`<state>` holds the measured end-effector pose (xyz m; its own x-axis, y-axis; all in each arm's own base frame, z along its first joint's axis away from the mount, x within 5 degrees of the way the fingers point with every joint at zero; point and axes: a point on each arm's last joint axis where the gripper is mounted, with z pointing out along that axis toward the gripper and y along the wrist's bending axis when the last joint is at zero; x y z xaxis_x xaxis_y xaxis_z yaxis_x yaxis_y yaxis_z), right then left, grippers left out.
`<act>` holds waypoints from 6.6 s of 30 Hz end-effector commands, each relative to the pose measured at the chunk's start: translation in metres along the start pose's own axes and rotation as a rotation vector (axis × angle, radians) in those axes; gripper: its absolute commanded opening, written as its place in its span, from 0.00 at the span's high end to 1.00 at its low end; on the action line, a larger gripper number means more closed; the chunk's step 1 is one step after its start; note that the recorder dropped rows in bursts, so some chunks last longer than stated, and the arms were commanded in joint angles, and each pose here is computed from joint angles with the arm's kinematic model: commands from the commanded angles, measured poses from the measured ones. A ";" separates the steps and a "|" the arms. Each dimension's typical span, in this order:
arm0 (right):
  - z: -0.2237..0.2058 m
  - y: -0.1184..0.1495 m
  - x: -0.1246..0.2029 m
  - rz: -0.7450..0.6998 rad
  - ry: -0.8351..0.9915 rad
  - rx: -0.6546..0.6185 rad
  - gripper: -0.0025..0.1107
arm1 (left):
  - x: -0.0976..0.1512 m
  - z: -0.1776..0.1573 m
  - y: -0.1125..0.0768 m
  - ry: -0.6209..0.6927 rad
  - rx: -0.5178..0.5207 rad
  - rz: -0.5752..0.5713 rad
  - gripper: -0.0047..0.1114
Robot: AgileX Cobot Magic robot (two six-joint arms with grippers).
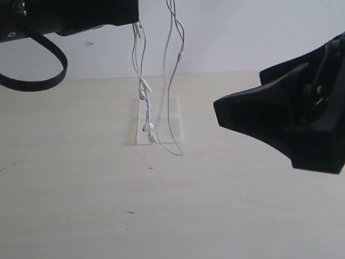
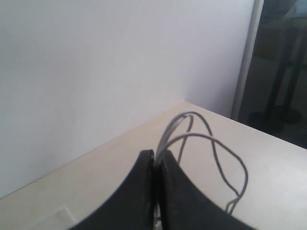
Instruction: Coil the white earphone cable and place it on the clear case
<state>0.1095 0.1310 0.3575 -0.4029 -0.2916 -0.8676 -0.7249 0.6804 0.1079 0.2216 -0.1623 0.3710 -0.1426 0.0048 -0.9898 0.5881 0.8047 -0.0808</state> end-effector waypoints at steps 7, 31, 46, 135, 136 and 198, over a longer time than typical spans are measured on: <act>0.027 0.012 -0.002 -0.067 0.027 -0.130 0.30 | -0.009 -0.009 0.000 -0.033 0.000 0.047 0.96; 0.063 0.009 -0.013 -0.047 -0.074 -0.092 0.30 | -0.016 -0.026 0.016 -0.022 -0.081 0.044 0.96; 0.069 0.009 -0.017 -0.036 -0.127 -0.090 0.30 | -0.019 -0.027 0.026 -0.047 -0.116 0.024 0.96; 0.173 -0.013 -0.013 0.079 -0.384 0.094 0.17 | -0.026 -0.009 0.011 -0.231 0.023 -0.132 0.96; 0.174 -0.013 -0.013 0.086 -0.385 0.093 0.17 | -0.026 -0.009 0.011 -0.231 0.023 -0.132 0.96; 0.175 -0.003 -0.020 0.087 -0.231 0.014 0.41 | -0.026 -0.009 0.021 -0.171 -0.045 -0.059 0.96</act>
<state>0.2205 0.2545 0.2823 -0.3532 -0.0501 -0.9342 -0.6656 0.7152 0.2133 0.2283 -0.1437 0.3947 -0.0318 -0.1476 -0.9885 0.5635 0.8142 -0.1397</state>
